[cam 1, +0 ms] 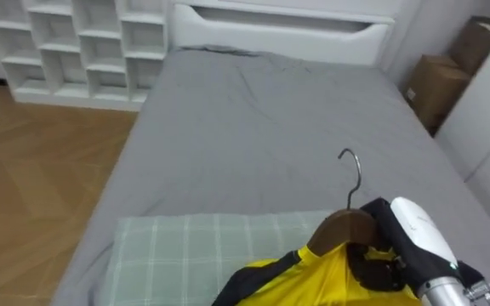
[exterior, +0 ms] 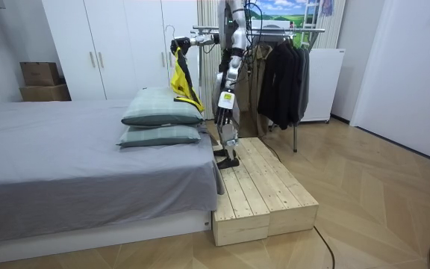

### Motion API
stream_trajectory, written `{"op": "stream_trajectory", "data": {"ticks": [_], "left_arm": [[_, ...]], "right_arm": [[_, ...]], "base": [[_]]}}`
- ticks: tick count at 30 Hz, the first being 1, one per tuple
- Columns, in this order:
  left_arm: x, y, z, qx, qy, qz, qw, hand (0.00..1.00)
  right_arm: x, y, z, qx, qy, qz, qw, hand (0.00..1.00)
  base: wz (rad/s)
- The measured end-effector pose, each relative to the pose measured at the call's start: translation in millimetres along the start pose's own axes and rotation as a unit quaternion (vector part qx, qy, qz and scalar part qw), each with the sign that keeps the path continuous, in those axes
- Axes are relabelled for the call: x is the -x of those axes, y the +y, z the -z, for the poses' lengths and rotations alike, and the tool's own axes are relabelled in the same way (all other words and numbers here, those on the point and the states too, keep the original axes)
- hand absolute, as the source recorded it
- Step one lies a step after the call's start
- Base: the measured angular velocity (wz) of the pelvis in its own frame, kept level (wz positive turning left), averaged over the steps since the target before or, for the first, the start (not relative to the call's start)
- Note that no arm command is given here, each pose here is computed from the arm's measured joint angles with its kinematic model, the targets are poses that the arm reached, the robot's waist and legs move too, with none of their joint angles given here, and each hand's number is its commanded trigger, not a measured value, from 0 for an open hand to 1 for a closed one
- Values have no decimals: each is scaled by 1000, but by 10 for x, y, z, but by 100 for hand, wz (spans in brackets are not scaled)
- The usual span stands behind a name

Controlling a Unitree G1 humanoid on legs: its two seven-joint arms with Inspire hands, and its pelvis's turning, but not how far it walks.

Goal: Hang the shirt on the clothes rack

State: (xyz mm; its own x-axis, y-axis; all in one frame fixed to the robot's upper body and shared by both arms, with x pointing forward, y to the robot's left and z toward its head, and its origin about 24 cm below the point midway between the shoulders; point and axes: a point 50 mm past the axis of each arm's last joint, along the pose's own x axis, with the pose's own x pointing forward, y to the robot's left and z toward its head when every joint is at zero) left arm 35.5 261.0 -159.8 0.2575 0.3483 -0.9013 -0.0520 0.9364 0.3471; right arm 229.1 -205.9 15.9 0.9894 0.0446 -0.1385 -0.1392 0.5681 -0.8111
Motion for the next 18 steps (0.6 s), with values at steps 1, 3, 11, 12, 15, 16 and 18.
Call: {"op": "stream_trajectory", "data": {"ticks": [1,3,11,12,15,16,18], "left_arm": [[-10,30,-45,0,-5,-4,1000,0],[-32,23,-182,-6,-20,-2,1000,0],[-53,-37,-281,-31,-4,7,999,0],[-53,-37,-282,-35,-2,8,999,0],[-52,-34,-287,-42,2,6,999,0],[-51,-26,-263,-40,8,2,999,0],[-35,-26,-150,-40,25,-5,999,0]], "right_arm": [[1,54,5,-1,7,-7,1000,100],[-7,75,-4,-4,10,-10,1000,100],[-43,45,-63,-11,-5,-4,1000,100],[-55,38,-78,-14,-7,-2,1000,100],[-75,23,-101,-14,-14,-1,1000,100],[-81,19,-111,-14,-17,0,1000,100],[-107,19,-155,-12,-26,-2,1000,100]], "base": [[-112],[-69],[-31],[0],[-23],[-52],[-123]]}}
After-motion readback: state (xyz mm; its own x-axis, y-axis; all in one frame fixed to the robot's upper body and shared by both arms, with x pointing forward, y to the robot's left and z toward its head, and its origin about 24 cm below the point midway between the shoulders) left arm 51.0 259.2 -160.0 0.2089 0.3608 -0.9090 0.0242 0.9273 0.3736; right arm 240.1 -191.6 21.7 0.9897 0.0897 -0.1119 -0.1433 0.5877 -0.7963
